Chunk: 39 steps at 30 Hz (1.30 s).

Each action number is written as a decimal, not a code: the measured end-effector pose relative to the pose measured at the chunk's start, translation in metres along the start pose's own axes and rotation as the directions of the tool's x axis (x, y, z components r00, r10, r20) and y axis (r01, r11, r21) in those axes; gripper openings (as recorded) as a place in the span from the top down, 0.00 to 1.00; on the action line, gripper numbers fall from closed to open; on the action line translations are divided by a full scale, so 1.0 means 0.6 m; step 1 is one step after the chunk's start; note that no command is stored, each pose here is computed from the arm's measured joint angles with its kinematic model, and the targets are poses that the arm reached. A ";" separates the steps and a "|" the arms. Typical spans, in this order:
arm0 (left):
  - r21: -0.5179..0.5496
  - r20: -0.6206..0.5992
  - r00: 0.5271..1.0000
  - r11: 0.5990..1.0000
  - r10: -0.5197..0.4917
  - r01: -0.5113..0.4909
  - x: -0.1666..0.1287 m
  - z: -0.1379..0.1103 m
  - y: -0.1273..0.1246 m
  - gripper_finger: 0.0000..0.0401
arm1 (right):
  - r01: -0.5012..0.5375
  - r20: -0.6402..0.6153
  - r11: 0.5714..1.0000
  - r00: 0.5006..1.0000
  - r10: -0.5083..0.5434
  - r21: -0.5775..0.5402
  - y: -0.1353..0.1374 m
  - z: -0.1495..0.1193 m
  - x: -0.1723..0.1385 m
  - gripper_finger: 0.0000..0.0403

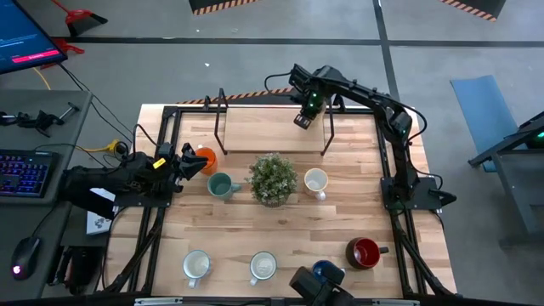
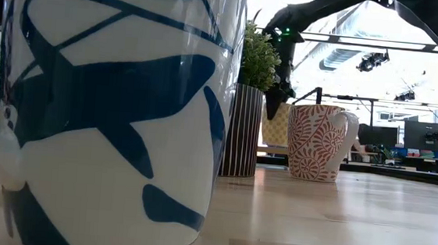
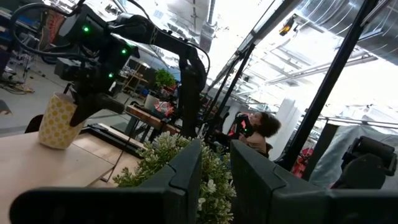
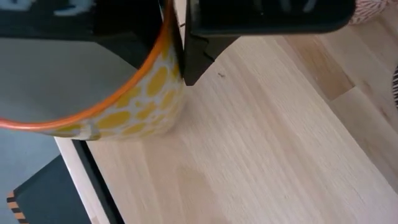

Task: Place coffee mugs
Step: Put the yellow patterned mug on the shelf, then put the red patterned mug on the shelf

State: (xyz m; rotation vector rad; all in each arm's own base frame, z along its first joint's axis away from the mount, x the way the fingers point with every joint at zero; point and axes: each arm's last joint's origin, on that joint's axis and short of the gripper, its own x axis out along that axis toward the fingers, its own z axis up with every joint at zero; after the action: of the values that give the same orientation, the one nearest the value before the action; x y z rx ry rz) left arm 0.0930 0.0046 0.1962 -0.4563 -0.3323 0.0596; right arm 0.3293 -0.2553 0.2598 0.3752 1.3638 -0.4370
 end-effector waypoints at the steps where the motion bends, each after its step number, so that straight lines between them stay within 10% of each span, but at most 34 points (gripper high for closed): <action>1: 0.000 0.000 1.000 1.000 0.000 0.000 0.000 0.000 0.000 0.81 | 0.000 0.000 1.000 1.000 0.000 0.000 0.000 0.000 0.000 0.94; 27: 0.001 0.000 1.000 1.000 0.000 0.000 0.000 0.000 0.000 0.81 | -0.008 -0.023 1.000 1.000 0.008 -0.002 0.001 -0.004 0.000 0.70; 39: 0.001 0.000 1.000 1.000 0.000 0.000 0.000 0.000 0.000 0.81 | 0.024 -0.010 0.997 1.000 -0.023 0.070 0.003 -0.003 -0.086 0.69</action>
State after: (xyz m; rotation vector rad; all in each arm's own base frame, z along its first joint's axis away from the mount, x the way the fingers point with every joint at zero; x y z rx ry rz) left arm 0.0930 0.0046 0.1962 -0.4552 -0.3322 0.0598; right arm 0.3212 -0.2490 0.3102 0.4195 1.3657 -0.5036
